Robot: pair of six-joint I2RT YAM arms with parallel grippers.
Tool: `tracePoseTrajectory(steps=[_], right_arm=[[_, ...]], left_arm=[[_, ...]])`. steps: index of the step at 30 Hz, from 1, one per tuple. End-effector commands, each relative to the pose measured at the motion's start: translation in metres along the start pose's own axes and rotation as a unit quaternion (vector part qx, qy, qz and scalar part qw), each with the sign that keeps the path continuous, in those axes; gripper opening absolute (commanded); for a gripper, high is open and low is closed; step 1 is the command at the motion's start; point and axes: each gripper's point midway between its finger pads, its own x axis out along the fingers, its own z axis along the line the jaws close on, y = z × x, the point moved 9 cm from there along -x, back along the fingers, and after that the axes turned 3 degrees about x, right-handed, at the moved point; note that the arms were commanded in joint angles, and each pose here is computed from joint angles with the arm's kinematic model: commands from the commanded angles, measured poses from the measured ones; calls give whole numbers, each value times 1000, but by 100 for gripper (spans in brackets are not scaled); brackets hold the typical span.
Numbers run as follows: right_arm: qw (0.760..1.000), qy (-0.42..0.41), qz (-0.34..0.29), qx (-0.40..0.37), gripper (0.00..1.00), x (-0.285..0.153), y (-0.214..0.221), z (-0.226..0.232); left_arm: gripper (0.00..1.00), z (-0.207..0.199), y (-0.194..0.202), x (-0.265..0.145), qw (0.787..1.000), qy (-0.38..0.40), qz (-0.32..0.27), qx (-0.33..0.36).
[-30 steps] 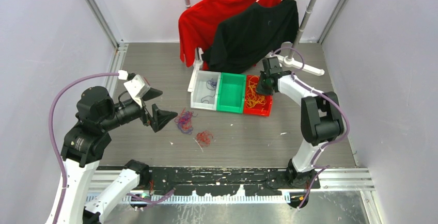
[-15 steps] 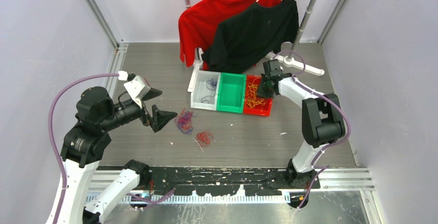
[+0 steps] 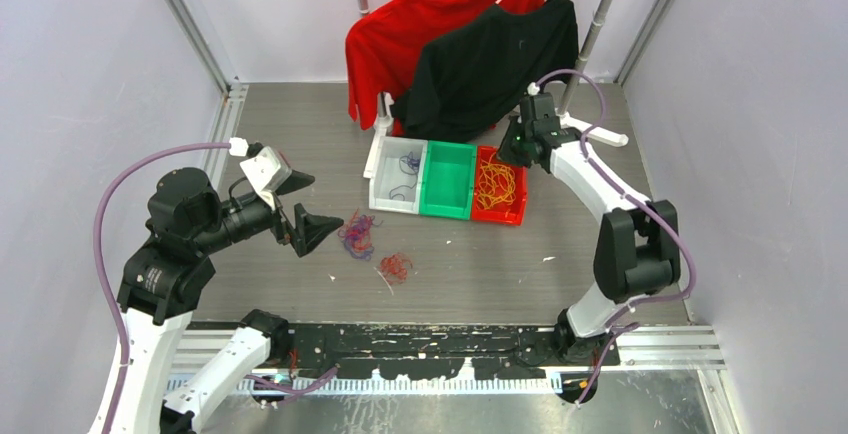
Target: Untangle the cables
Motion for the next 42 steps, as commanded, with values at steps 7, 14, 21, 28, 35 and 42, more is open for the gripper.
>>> tracePoseTrajectory(steps=[7, 14, 21, 28, 35, 42], right_arm=[[998, -16, 51, 27, 1, 57, 2, 4], [997, 9, 69, 44, 1, 74, 21, -15], [999, -24, 9, 33, 4, 41, 3, -1], [993, -69, -90, -19, 47, -24, -3, 35], [974, -121, -90, -170, 64, -62, 94, 88], [943, -205, -15, -262, 62, -70, 209, 115]], left_arm=[[97, -3, -11, -9, 999, 1, -16, 33], [97, -3, -10, -8, 999, 3, -14, 35], [97, -1, -7, -5, 999, 1, -7, 31], [99, 8, 7, -1, 999, -31, 37, 15], [100, 20, 23, 7, 989, -46, 141, -21], [100, 23, 32, 14, 985, -45, 159, -42]])
